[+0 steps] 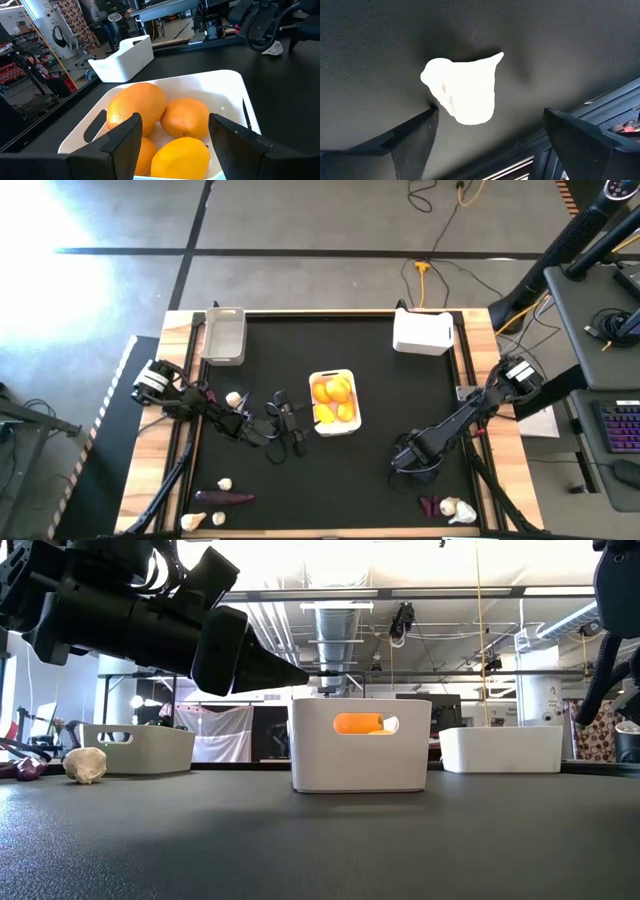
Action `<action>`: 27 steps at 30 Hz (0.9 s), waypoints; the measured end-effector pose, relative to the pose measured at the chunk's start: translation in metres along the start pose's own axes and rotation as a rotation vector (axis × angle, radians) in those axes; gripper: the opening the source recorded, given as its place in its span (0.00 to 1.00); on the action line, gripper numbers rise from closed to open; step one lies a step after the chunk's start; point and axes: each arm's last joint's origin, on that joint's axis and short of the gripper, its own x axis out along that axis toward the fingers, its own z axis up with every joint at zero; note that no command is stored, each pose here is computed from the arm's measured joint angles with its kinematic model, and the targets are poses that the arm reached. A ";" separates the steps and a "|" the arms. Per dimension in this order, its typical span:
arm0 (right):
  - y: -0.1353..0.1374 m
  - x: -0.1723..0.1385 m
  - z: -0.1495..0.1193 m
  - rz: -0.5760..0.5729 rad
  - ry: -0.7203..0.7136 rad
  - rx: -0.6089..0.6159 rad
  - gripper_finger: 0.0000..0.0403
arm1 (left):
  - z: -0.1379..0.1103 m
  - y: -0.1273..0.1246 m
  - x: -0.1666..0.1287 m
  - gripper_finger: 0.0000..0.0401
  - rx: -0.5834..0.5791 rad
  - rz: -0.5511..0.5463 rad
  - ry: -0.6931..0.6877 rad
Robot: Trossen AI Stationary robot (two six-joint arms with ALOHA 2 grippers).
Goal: Sort produce into baskets
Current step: Put the garlic into the top white bin
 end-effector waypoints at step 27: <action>-0.003 -0.009 0.013 0.026 0.009 0.164 0.78 | 0.000 0.000 0.000 0.53 -0.004 0.000 -0.001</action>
